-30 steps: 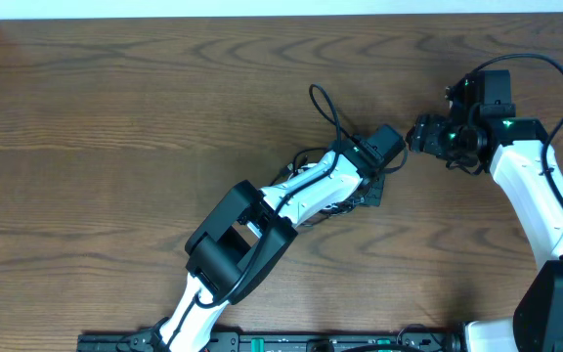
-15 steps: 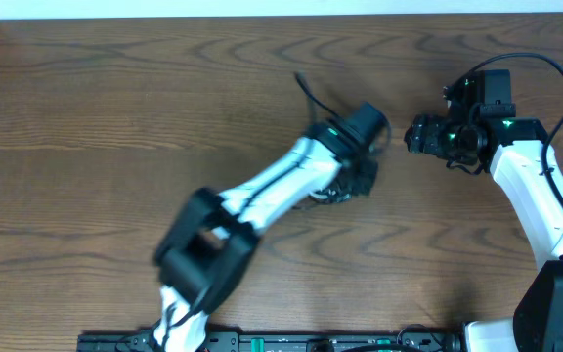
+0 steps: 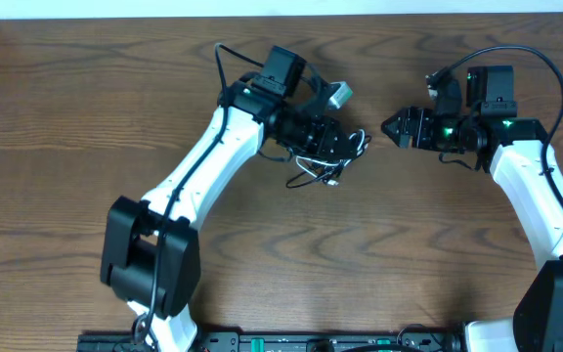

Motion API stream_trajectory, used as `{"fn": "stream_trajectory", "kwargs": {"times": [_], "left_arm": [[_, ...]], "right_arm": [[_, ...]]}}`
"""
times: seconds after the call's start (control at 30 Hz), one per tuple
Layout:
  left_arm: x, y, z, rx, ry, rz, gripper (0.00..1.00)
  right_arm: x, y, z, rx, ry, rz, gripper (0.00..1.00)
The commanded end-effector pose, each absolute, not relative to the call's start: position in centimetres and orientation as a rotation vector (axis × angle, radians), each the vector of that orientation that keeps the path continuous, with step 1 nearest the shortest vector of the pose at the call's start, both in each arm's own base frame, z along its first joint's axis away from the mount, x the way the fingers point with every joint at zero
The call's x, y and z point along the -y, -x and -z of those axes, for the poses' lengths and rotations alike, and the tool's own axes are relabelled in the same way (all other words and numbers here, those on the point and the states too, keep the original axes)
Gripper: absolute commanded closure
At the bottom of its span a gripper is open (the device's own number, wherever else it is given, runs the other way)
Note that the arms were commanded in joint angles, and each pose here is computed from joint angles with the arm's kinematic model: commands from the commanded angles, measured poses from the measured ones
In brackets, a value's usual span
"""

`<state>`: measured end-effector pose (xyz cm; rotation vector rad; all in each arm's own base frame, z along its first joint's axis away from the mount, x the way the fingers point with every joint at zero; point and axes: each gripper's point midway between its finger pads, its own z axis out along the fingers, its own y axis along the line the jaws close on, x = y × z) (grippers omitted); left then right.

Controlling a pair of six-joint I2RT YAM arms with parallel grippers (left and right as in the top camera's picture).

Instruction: Untangle cables

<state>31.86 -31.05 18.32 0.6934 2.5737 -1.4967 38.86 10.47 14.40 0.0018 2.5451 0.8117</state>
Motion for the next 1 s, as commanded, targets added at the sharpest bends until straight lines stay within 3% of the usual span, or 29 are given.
{"fn": "stream_trajectory", "kwargs": {"times": [0.0, 0.27, 0.6, 0.77, 0.97], "left_arm": [[31.3, -31.0, -21.1, -2.357, -0.791, 1.84, 0.92], [29.3, -33.1, -24.7, -2.118, -0.771, 2.031, 0.93], [27.2, -35.3, -24.9, -2.148, -0.64, 2.025, 0.93], [27.3, -35.3, -24.8, -2.154, -0.64, 2.017, 0.93], [27.2, -36.2, -23.5, -2.231, -0.593, 1.908, 0.93]], "right_arm": [[-11.9, -38.2, -15.1, -2.513, 0.084, -0.944, 0.21], [-12.4, -38.1, -15.6, -2.491, 0.105, -0.992, 0.21], [-13.5, -38.5, -17.0, -2.419, 0.131, -1.095, 0.23], [-14.6, -38.7, -17.9, -2.388, 0.125, -1.153, 0.28], [-16.7, -38.4, -18.1, -2.404, 0.109, -1.186, 0.43]]}}
